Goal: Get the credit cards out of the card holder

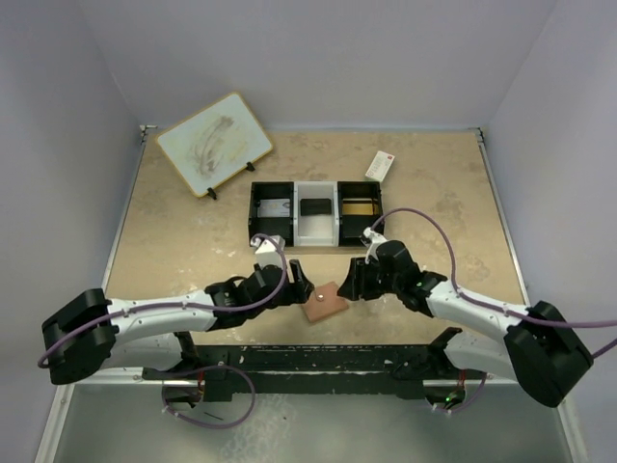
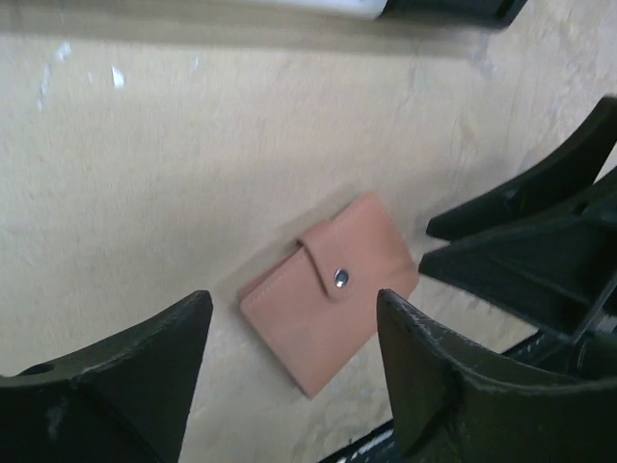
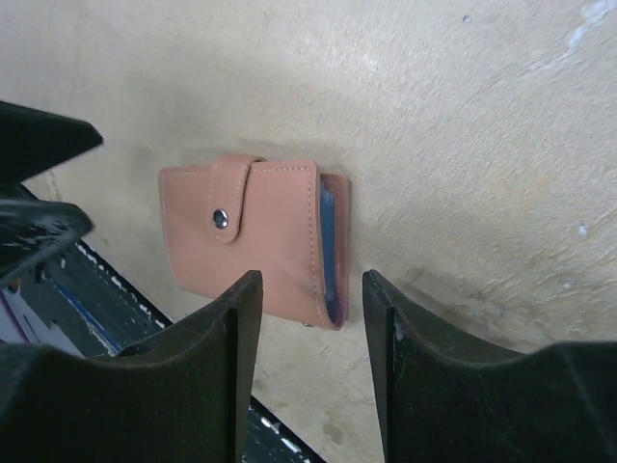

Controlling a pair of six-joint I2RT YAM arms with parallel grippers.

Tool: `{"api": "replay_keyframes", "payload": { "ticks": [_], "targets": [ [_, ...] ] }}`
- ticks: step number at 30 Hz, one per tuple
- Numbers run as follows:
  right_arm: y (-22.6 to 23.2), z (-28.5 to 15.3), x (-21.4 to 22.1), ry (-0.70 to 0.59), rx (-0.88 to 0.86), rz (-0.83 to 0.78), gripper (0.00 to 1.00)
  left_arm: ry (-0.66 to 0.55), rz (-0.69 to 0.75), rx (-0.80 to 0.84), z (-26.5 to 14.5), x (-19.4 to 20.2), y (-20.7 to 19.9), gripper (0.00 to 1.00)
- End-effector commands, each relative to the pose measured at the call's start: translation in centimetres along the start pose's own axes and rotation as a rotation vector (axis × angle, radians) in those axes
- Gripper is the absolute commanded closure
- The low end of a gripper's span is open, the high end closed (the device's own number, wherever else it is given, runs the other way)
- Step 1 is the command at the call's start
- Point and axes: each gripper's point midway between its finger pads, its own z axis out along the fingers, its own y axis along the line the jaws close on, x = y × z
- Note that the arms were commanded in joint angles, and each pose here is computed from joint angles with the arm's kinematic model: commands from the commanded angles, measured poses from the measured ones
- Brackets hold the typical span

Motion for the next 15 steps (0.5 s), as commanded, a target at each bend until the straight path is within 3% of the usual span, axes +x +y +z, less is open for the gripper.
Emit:
{"api": "replay_keyframes", "payload": {
  "ticks": [1, 3, 8, 11, 15],
  "targets": [
    [1.1, 0.6, -0.1, 0.004, -0.068, 0.005, 0.53, 0.163, -0.119, 0.065, -1.0, 4.1, -0.3, 0.39],
    [1.3, 0.9, 0.1, 0.013, -0.088, 0.01, 0.55, 0.173, -0.141, 0.094, -0.9, 4.5, -0.7, 0.45],
    [1.1, 1.5, 1.4, 0.034, -0.104, 0.1, 0.71, 0.15, -0.138, 0.071, 0.6, 4.5, -0.9, 0.59],
    [0.7, 1.2, 2.5, 0.018, -0.082, 0.187, 0.72, 0.108, -0.122, 0.067, 2.0, 4.0, -1.3, 0.61],
    [2.6, 0.1, 3.5, -0.002, -0.21, 0.207, 0.71, 0.012, -0.141, 0.062, 3.8, 2.7, -1.8, 0.65]
  ]
}}
